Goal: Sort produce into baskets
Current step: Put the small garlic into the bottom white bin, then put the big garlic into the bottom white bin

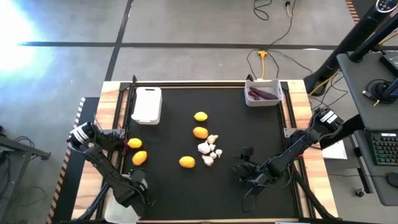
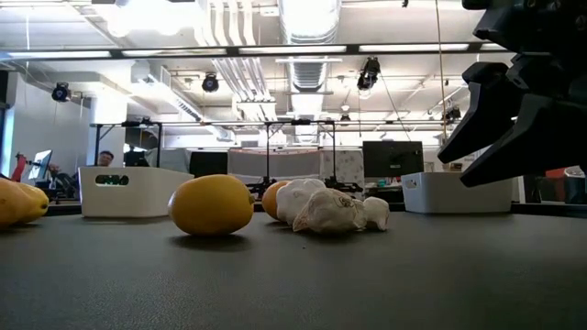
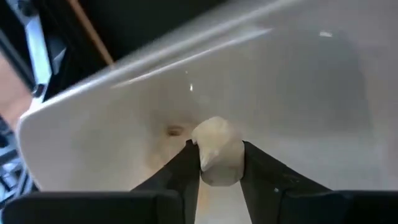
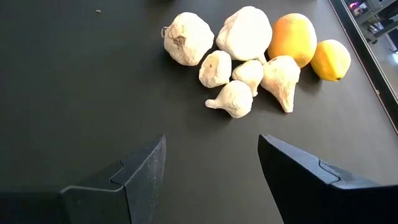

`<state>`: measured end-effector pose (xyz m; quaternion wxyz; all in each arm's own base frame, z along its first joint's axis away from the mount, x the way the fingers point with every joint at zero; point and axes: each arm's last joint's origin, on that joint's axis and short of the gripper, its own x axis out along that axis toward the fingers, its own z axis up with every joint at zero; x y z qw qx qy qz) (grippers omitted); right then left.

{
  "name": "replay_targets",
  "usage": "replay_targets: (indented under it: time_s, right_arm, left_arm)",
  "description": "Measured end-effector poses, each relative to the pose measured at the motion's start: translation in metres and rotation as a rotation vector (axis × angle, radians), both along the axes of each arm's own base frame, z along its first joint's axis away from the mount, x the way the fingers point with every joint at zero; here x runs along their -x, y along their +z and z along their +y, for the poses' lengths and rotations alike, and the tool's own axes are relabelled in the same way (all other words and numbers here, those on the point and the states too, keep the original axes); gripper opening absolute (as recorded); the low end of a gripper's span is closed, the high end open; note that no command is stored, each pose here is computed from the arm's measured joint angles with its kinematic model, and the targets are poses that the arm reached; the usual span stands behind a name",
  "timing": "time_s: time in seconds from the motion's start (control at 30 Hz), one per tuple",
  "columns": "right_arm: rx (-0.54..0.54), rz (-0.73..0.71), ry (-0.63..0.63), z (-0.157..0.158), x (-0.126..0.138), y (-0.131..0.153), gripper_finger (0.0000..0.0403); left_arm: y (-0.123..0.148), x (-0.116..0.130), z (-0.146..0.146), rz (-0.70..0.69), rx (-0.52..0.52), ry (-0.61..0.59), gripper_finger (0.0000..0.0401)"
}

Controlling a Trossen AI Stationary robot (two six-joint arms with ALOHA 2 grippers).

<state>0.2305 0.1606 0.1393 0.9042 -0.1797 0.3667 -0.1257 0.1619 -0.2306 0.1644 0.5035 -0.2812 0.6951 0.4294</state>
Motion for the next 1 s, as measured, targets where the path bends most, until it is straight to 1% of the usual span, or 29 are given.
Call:
replay_targets:
  time_s: [0.13,0.27,0.4,0.47,0.5,0.53,0.6,0.67,0.73,0.8,0.87,0.93,1.0]
  right_arm:
    - [0.002,0.002,0.0,0.0,0.0,0.0,0.0249]
    - [0.002,0.002,0.0,0.0,0.0,0.0,0.0249]
    - [0.002,0.002,0.0,0.0,0.0,0.0,0.0249]
    - [0.002,0.002,0.0,0.0,0.0,0.0,0.0249]
    - [0.002,0.003,0.0,0.0,0.0,0.0,0.0249]
    - [0.002,0.002,0.0,0.0,0.0,0.0,0.0249]
    - [0.002,0.002,0.0,0.0,0.0,0.0,0.0249]
    - [0.002,0.002,0.0,0.0,0.0,0.0,0.0249]
    - [0.002,0.002,0.0,0.0,0.0,0.0,0.0249]
    - [0.0,0.0,0.0,0.0,0.0,0.0,0.0249]
    - [0.0,0.001,0.001,0.0,0.0,0.0,0.0249]
    - [0.0,0.002,0.001,0.0,0.0,0.0,0.0249]
    - [0.0,0.004,0.001,0.0,0.0,0.0,0.0249]
  left_arm:
    - [0.002,-0.001,-0.001,0.002,0.012,0.0,0.0126]
    - [0.02,-0.004,-0.004,-0.002,0.018,0.001,0.0178]
    - [0.053,-0.008,-0.006,0.006,0.008,-0.004,0.0215]
    - [0.074,-0.009,-0.003,0.015,-0.046,-0.002,0.0223]
    - [0.084,-0.01,-0.001,-0.002,-0.083,-0.001,0.0224]
    - [0.092,-0.013,0.0,-0.05,-0.123,-0.003,0.0225]
    - [0.105,-0.024,0.003,-0.27,-0.186,-0.041,0.0224]
    - [0.114,-0.037,0.007,-0.486,-0.283,-0.082,0.0221]
    - [0.122,-0.051,0.011,-0.638,-0.346,-0.132,0.0216]
    - [0.123,-0.066,0.016,-0.717,-0.385,-0.19,0.0212]
    - [0.118,-0.084,0.021,-0.76,-0.405,-0.239,0.0208]
    - [0.108,-0.104,0.028,-0.784,-0.428,-0.29,0.0207]
    - [0.097,-0.127,0.033,-0.823,-0.453,-0.37,0.0206]
